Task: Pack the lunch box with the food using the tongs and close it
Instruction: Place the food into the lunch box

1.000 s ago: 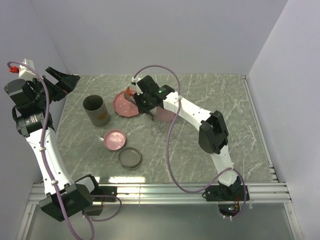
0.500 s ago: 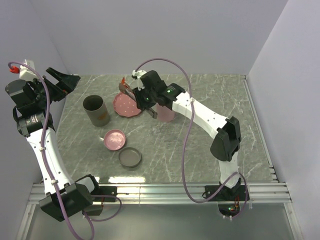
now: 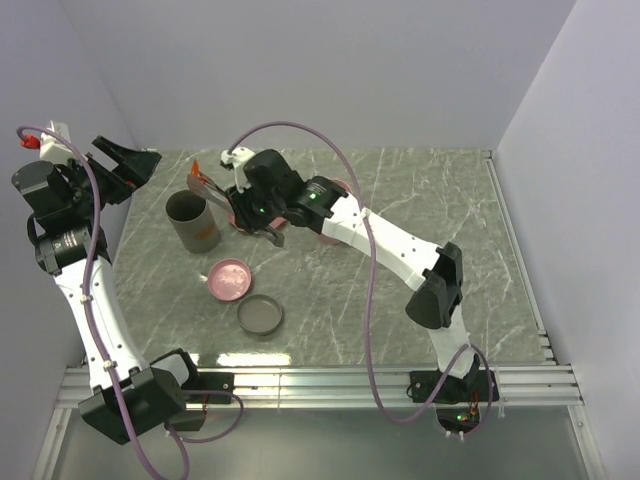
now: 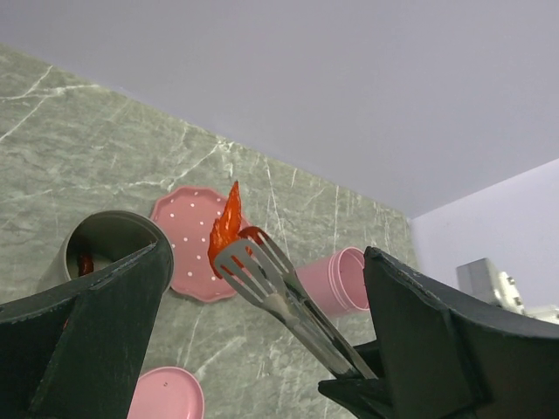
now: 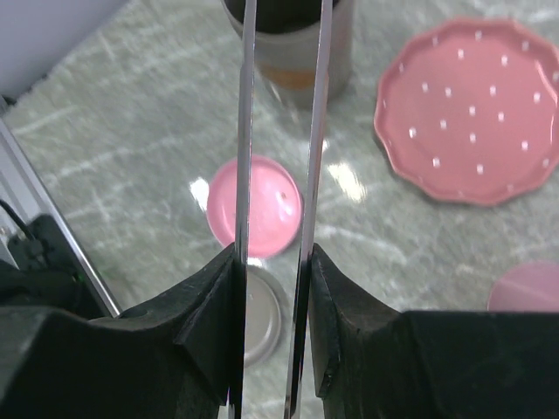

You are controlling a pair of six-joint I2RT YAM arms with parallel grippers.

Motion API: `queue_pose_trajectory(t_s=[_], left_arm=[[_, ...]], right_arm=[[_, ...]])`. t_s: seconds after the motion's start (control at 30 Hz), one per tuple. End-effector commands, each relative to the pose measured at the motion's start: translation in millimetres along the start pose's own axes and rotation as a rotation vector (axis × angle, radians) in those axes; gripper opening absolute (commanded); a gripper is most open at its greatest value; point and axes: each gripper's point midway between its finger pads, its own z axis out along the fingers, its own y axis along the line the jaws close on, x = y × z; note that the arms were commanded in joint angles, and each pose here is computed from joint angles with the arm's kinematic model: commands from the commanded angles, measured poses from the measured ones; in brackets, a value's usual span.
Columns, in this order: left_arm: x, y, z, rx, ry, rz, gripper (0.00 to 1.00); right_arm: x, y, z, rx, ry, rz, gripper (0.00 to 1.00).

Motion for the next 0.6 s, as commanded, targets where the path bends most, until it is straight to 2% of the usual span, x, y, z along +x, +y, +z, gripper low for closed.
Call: queue_pose_trajectory(t_s=[0.0, 0.57], left_arm=[[-7, -11, -6, 0.033, -0.026, 0.038, 0.99], [-1, -10, -10, 0.022, -0.020, 0.039, 0.99]], right_arm=[[-29, 11, 3, -0.014, -0.083, -0.025, 0.37], [-19, 21, 53, -0.028, -0.086, -0.029, 0.38]])
